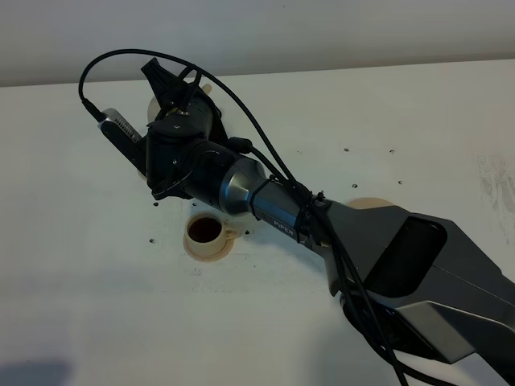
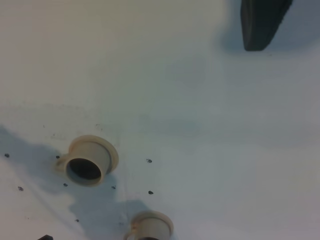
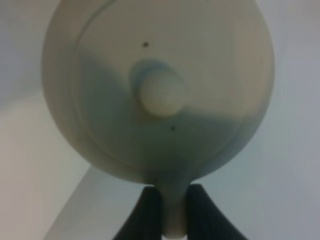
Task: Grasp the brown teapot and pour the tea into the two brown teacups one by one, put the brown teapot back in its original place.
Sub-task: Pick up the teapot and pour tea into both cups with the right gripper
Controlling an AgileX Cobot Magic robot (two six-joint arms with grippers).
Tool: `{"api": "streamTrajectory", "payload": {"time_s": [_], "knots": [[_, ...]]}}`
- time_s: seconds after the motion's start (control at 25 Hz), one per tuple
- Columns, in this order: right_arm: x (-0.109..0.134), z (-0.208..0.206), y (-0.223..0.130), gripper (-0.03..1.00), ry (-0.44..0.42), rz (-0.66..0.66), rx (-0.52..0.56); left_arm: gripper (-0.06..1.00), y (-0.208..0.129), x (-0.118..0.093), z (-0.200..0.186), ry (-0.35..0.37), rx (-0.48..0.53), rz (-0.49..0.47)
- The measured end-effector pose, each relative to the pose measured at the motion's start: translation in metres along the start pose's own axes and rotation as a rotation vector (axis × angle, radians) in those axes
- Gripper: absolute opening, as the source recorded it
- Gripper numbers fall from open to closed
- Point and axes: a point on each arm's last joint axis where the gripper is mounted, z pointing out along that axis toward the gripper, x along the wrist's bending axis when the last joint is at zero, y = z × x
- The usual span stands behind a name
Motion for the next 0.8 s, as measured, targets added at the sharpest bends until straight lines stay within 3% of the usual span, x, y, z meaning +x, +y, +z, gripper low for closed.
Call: {"api": "streamTrajectory", "payload": {"time_s": [0.8], "knots": [[-0.0034, -0.0001, -0.0037, 0.11, -0.037, -0.033, 0.040, 0.55, 0.0000, 0.0000, 0.0000, 0.000, 0.000, 0.000]]}}
